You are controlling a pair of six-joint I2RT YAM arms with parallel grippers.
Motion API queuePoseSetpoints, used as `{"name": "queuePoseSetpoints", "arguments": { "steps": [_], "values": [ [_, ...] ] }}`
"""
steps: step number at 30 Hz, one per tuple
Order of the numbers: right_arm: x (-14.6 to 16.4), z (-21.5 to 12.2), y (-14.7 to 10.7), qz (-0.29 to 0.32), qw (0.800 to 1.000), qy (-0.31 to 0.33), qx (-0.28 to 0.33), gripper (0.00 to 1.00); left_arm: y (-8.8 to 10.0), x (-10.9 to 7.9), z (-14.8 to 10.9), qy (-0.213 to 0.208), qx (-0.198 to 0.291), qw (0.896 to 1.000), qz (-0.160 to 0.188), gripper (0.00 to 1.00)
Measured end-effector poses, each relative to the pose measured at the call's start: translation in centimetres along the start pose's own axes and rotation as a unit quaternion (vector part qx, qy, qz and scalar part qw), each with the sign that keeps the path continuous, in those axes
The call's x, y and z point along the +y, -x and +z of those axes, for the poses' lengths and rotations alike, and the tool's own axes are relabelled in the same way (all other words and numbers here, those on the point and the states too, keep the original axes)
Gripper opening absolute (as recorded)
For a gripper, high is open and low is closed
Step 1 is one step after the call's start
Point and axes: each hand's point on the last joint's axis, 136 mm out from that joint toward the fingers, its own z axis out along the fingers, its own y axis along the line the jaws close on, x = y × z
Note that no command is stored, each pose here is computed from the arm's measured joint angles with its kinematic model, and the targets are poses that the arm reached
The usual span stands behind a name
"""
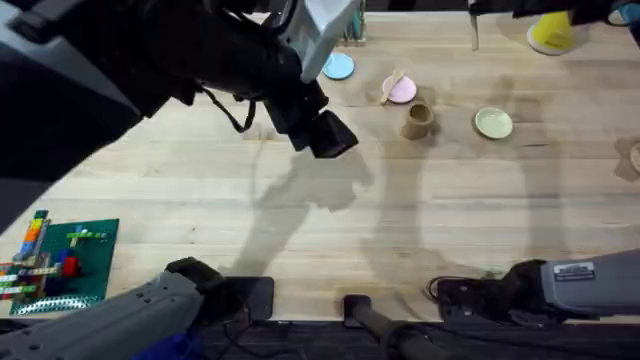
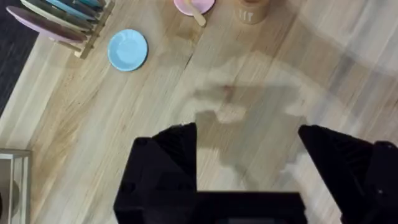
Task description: Pick up a utensil and set it on the pink plate, then put the other utensil in the container.
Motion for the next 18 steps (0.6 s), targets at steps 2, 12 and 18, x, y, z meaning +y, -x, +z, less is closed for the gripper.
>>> {"name": "queuePoseSetpoints", "arguments": {
  "steps": [2,12,18],
  "values": [
    [0.3,0.0,0.0,-0.032,0.999,0.006,-0.001,0.032,0.0,0.0,0.0,0.000,0.000,1.000,0.000,0.995],
    [1.3,-0.1,0.9,-0.175,0.983,0.029,-0.037,0.032,0.0,0.0,0.0,0.000,0.000,1.000,0.000,0.995],
    [1.1,-0.1,0.9,-0.280,0.958,0.027,-0.047,0.032,0.0,0.0,0.0,0.000,0.000,1.000,0.000,0.996]
  ]
}}
